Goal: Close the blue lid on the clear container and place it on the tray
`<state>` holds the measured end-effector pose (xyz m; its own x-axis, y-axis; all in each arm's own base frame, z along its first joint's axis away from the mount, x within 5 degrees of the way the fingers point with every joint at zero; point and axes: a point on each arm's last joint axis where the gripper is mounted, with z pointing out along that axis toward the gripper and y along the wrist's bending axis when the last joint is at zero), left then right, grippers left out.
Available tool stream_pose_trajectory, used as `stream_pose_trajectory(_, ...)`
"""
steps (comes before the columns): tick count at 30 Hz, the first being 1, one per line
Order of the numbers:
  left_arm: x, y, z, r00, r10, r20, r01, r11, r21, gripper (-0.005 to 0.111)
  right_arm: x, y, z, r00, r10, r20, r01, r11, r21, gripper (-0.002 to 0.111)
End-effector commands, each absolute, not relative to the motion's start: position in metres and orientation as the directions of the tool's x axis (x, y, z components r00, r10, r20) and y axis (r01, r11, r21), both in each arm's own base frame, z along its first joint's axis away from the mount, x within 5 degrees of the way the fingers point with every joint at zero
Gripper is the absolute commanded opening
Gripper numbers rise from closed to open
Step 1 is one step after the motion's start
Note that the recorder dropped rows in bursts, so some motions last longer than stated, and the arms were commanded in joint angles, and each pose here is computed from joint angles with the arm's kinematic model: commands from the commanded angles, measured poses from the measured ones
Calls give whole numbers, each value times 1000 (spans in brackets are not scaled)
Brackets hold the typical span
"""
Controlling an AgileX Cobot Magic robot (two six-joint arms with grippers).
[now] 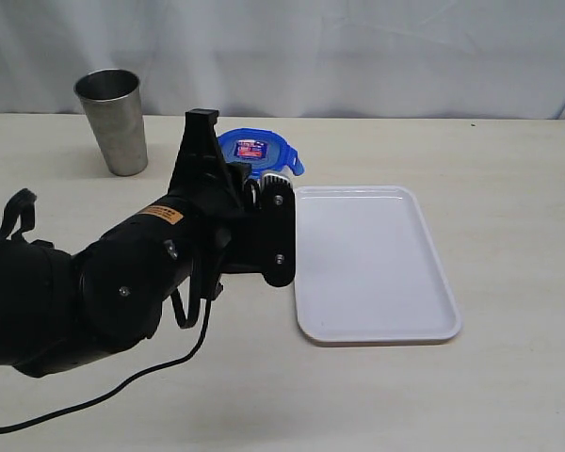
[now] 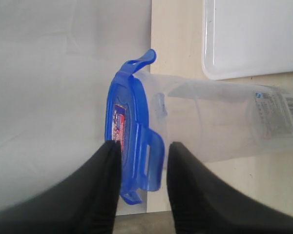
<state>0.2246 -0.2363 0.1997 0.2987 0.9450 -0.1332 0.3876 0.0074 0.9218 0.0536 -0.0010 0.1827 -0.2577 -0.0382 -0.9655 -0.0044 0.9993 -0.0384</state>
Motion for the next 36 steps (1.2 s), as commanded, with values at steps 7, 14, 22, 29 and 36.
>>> stream_pose_trajectory(7,223,-235,203,274,949,-156,373,45,927,51,54,-1,183,-247,-46,-968,-8,999,-45,5)
stream_pose_trajectory(14,213,-239,203,209,957,-202,378,111,919,57,54,-1,183,-247,-46,-968,-8,999,-45,5)
stream_pose_trajectory(22,202,-232,202,13,966,-260,368,237,899,57,54,-1,183,-247,-46,-968,-8,999,-45,5)
stream_pose_trajectory(29,199,-230,212,3,956,-295,357,274,893,36,54,-1,183,-247,-46,-968,-8,999,-45,5)
stream_pose_trajectory(36,214,-207,252,56,795,-605,492,505,709,0,54,-1,183,-247,-46,-968,-8,999,-45,5)
